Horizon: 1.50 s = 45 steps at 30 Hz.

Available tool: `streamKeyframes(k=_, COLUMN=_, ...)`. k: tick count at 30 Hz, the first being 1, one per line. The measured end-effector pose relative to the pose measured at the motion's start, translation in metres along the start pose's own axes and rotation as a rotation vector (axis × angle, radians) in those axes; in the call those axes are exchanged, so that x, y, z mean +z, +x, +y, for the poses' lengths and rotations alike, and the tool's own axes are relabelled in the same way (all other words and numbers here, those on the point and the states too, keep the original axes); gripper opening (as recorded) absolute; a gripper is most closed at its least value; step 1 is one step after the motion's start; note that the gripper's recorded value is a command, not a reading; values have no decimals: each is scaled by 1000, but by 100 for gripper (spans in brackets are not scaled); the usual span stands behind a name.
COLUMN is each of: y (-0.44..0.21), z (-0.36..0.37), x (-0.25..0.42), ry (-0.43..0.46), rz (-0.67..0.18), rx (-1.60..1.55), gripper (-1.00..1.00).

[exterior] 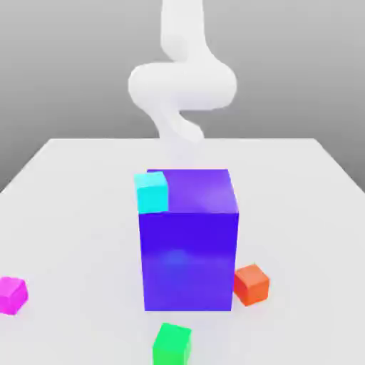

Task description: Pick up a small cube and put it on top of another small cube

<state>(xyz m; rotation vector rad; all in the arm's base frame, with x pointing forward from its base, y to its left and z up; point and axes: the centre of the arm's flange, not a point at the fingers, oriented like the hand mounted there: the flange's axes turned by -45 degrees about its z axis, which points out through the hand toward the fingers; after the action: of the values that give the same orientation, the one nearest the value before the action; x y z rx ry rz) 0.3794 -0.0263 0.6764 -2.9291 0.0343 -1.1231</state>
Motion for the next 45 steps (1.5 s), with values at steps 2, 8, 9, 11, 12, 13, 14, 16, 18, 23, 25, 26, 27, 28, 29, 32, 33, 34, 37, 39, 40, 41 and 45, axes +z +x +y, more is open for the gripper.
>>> streamKeyframes(k=2, y=-2, z=23, x=40, ry=-5, rz=-56, rx=8, gripper=0)
streamKeyframes(k=8, y=-32, z=95, x=146, ry=-19, rz=-213, rx=41, gripper=0)
streamKeyframes(k=9, y=-40, z=107, x=162, ry=-22, rz=-238, rx=47, gripper=0)
streamKeyframes(k=11, y=-59, z=132, x=193, ry=-27, rz=-289, rx=61, gripper=0)
streamKeyframes(k=12, y=-70, z=144, x=207, ry=-31, rz=-315, rx=68, gripper=0)
streamKeyframes(k=13, y=-81, z=156, x=222, ry=-34, rz=-340, rx=76, gripper=0)
streamKeyframes(k=14, y=-93, z=168, x=235, ry=-37, rz=-365, rx=83, gripper=0)
streamKeyframes(k=16, y=-120, z=192, x=260, ry=-43, rz=-416, rx=98, gripper=0)
streamKeyframes(k=18, y=-152, z=221, x=281, ry=-56, rz=-467, rx=125, gripper=0)
streamKeyframes(k=23, y=-235, z=270, x=325, ry=-71, rz=-595, rx=156, gripper=0)
streamKeyframes(k=25, y=-273, z=288, x=338, ry=-77, rz=-650, rx=169, gripper=0)
streamKeyframes(k=26, y=-293, z=297, x=342, ry=-81, rz=-677, rx=177, gripper=0)
streamKeyframes(k=27, y=-312, z=305, x=347, ry=-84, rz=-703, rx=183, gripper=0)
streamKeyframes(k=28, y=-325, z=309, x=354, ry=-86, rz=-716, rx=186, gripper=0)
streamKeyframes(k=29, y=-336, z=312, x=363, ry=-87, rz=-722, rx=186, gripper=0)
streamKeyframes(k=32, y=-366, z=314, x=391, ry=-87, rz=-728, rx=188, gripper=0)
streamKeyframes(k=33, y=-371, z=313, x=396, ry=-87, rz=-728, rx=189, gripper=-100)
streamKeyframes(k=34, y=-371, z=313, x=396, ry=-87, rz=-728, rx=189, gripper=-100)
streamKeyframes(k=37, y=-371, z=313, x=396, ry=-86, rz=-729, rx=189, gripper=-100)
streamKeyframes(k=39, y=-374, z=313, x=399, ry=-85, rz=-729, rx=190, gripper=-100)
streamKeyframes(k=40, y=-370, z=313, x=395, ry=-86, rz=-729, rx=190, gripper=-100)
streamKeyframes(k=41, y=-364, z=314, x=389, ry=-86, rz=-729, rx=189, gripper=-100)
streamKeyframes(k=45, y=-332, z=311, x=355, ry=-84, rz=-729, rx=188, gripper=-100)
